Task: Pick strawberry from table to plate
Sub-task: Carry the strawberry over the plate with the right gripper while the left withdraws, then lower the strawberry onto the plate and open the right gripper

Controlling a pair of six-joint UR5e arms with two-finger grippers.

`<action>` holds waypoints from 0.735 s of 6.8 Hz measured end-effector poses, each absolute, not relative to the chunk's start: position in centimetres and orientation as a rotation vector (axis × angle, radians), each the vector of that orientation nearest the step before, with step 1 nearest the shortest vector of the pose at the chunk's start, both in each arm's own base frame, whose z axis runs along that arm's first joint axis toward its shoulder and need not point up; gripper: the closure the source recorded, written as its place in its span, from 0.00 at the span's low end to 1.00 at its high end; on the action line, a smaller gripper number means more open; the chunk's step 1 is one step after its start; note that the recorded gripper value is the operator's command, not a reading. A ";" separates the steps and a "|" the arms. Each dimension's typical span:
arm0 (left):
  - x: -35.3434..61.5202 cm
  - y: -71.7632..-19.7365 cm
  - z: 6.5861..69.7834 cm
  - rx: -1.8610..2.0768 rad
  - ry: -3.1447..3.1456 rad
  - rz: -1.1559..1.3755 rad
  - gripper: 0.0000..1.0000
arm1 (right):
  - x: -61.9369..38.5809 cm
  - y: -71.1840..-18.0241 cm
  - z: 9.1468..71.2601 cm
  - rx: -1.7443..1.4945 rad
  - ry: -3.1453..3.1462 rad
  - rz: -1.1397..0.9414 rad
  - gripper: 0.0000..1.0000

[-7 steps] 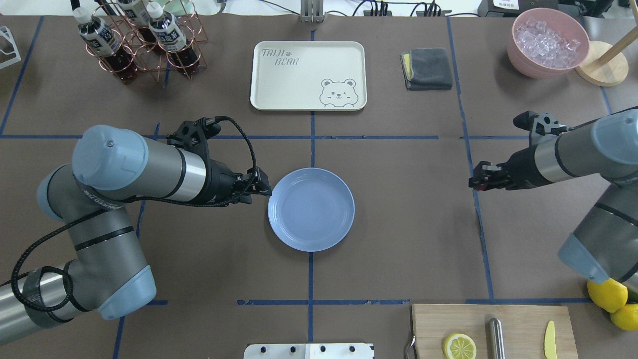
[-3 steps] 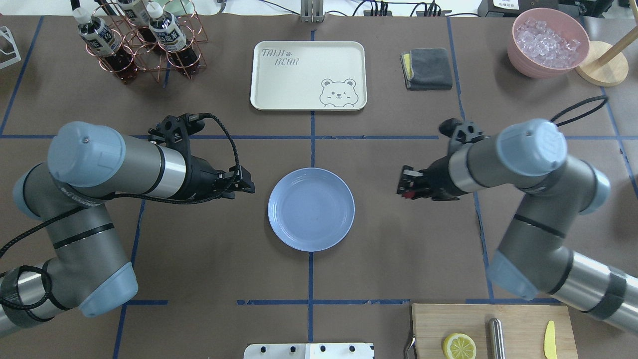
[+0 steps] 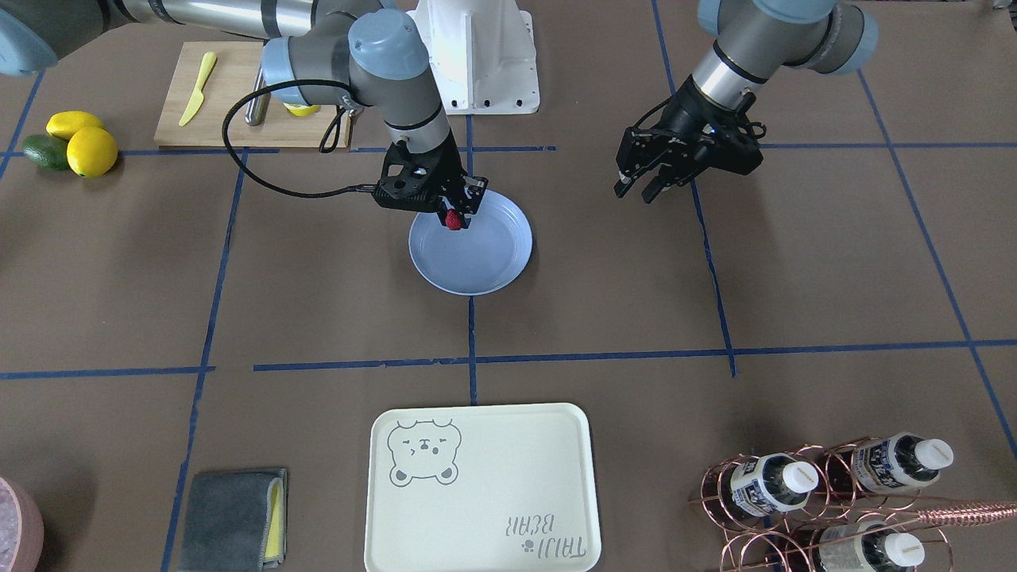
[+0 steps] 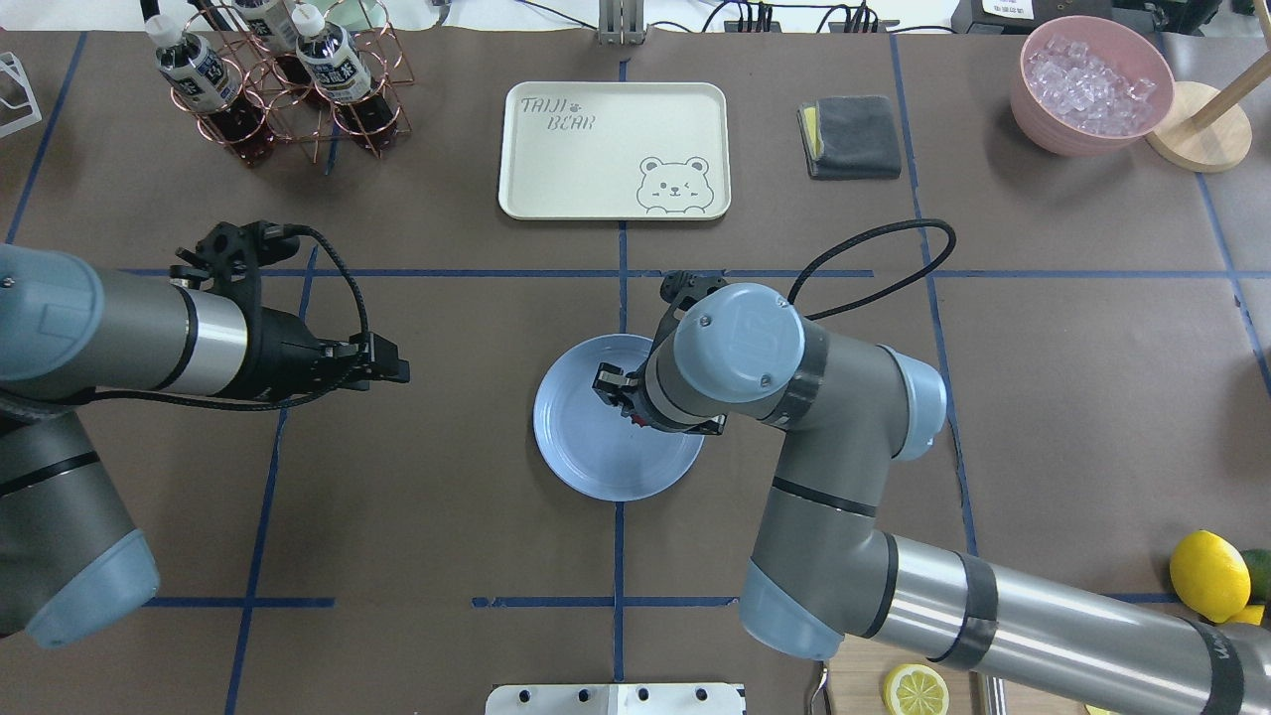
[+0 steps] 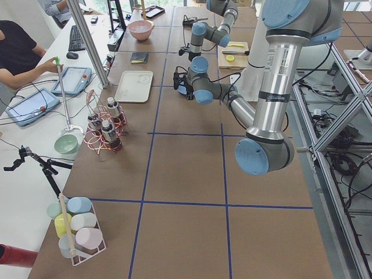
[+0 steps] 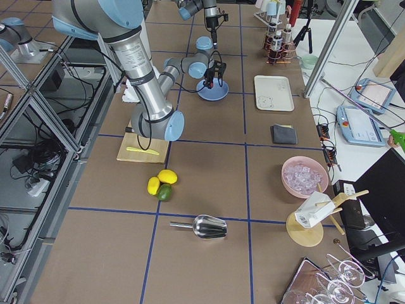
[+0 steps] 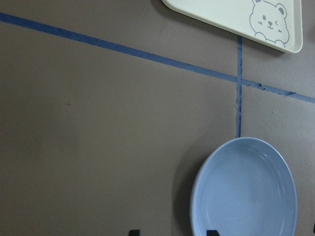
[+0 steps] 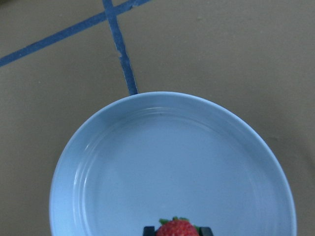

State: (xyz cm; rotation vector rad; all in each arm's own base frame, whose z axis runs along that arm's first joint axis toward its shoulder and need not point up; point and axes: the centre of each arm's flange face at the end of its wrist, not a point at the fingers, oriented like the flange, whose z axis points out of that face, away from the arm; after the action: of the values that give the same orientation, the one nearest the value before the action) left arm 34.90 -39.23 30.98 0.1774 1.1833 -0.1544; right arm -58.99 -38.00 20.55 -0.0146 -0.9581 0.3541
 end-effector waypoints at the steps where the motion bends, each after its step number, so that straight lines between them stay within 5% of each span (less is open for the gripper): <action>1: 33.7 -39.7 31.6 0.194 1.172 -0.154 0.43 | -60.7 -38.0 20.6 -0.003 -0.936 0.358 1.00; 5: 32.8 -40.0 32.2 0.203 1.161 -0.156 0.43 | -63.6 -38.4 21.9 0.002 -0.878 0.353 1.00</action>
State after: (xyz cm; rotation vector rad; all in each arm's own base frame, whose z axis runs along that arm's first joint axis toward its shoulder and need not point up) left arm 32.83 -40.00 32.23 0.2025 1.1606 -0.1559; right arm -63.62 -38.39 21.90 0.0020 -0.8782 0.3534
